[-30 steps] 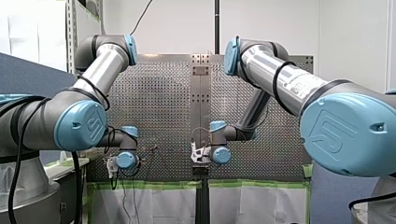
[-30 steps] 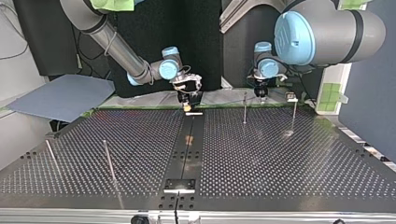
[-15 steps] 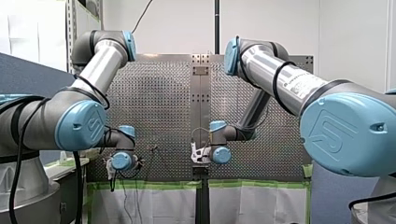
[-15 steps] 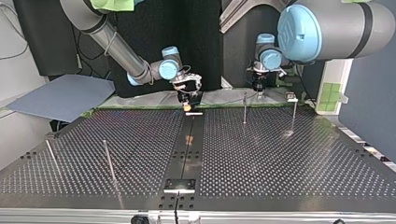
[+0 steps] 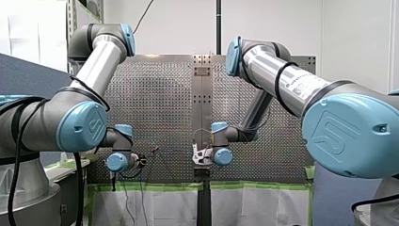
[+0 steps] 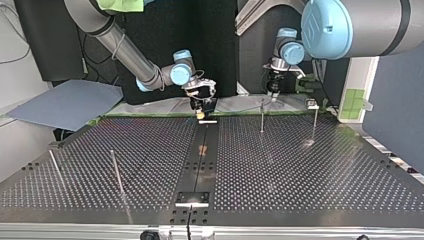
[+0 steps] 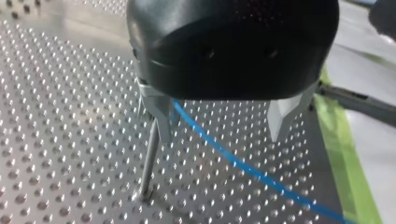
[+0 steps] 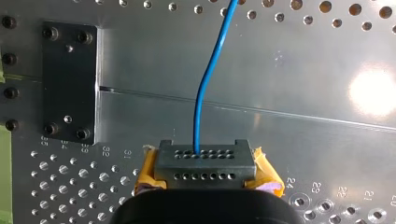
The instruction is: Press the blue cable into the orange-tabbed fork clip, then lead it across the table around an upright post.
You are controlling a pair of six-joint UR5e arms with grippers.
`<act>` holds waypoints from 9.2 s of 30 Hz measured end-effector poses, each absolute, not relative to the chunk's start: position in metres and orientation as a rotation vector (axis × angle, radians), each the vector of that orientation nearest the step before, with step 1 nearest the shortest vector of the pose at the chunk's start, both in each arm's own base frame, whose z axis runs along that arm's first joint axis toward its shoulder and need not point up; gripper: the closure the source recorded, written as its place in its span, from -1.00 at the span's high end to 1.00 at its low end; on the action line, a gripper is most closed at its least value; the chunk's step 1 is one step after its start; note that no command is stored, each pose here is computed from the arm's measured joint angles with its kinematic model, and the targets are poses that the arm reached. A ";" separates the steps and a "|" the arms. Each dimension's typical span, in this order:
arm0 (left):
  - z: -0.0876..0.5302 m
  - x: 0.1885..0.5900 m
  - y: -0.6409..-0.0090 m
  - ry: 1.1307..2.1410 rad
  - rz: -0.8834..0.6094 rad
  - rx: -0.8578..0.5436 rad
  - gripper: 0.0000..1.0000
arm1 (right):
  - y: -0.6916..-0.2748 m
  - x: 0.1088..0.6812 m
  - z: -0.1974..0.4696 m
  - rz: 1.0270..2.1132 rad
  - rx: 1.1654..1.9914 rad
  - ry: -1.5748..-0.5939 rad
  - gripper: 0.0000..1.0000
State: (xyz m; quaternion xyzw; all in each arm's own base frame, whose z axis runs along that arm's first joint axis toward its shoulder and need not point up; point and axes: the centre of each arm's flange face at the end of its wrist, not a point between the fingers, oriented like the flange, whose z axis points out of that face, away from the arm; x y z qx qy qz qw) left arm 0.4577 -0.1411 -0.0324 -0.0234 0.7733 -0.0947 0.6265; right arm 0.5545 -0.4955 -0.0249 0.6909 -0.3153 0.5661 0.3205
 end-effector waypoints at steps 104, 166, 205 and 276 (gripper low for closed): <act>-0.010 0.430 -0.167 1.726 -0.217 -0.024 1.00 | -0.497 0.554 -0.025 1.495 1.816 -0.840 -1.00; -0.009 0.501 -0.276 1.729 -0.143 -0.050 1.00 | -0.495 0.553 -0.028 1.492 1.842 -0.836 -1.00; -0.010 0.527 -0.283 1.737 -0.072 -0.082 1.00 | -0.495 0.553 -0.029 1.489 1.843 -0.831 -1.00; 0.122 0.507 -0.323 1.673 0.078 -0.020 -0.98 | -0.506 0.554 0.120 1.500 1.782 -0.819 -1.00</act>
